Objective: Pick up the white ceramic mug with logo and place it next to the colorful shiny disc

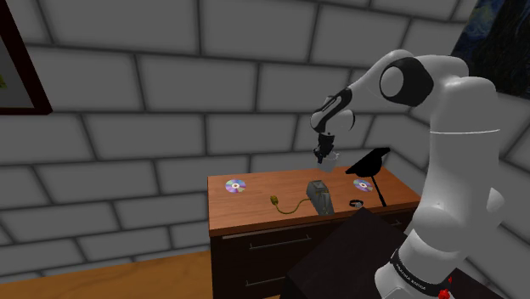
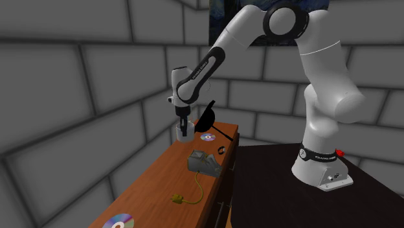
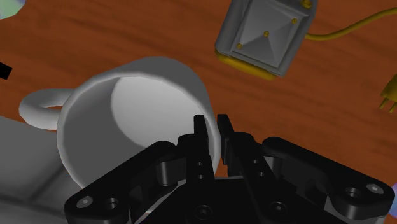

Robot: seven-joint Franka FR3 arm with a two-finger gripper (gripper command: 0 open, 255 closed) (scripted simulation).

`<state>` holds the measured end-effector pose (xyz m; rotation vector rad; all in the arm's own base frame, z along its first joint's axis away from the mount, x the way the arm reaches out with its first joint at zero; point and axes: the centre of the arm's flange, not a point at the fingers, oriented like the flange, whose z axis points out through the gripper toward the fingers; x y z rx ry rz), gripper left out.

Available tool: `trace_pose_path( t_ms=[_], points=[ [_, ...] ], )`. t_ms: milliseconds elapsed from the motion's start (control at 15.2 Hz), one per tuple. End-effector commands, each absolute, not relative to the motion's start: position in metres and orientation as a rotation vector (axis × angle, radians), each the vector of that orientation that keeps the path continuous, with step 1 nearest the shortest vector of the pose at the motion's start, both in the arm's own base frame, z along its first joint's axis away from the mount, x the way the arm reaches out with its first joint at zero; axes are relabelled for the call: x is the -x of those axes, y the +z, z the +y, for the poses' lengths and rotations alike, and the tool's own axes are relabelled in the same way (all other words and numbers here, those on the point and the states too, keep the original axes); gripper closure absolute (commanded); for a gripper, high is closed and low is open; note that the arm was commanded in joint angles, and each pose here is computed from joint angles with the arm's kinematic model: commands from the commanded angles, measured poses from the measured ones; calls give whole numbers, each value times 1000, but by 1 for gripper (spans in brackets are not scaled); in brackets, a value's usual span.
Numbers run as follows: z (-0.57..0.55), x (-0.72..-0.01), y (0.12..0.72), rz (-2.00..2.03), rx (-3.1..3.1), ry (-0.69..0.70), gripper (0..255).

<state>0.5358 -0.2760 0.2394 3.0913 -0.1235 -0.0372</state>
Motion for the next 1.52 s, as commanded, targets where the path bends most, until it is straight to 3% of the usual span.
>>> trace_pose_path(
  t_ms=[0, 264, 1452],
  points=[
    [-275, -535, 251, -124, -3091, -38, 255],
    [-275, -535, 269, -124, -3091, -38, 255],
    [-69, -654, 271, -124, -3091, -38, 255]
  ],
)
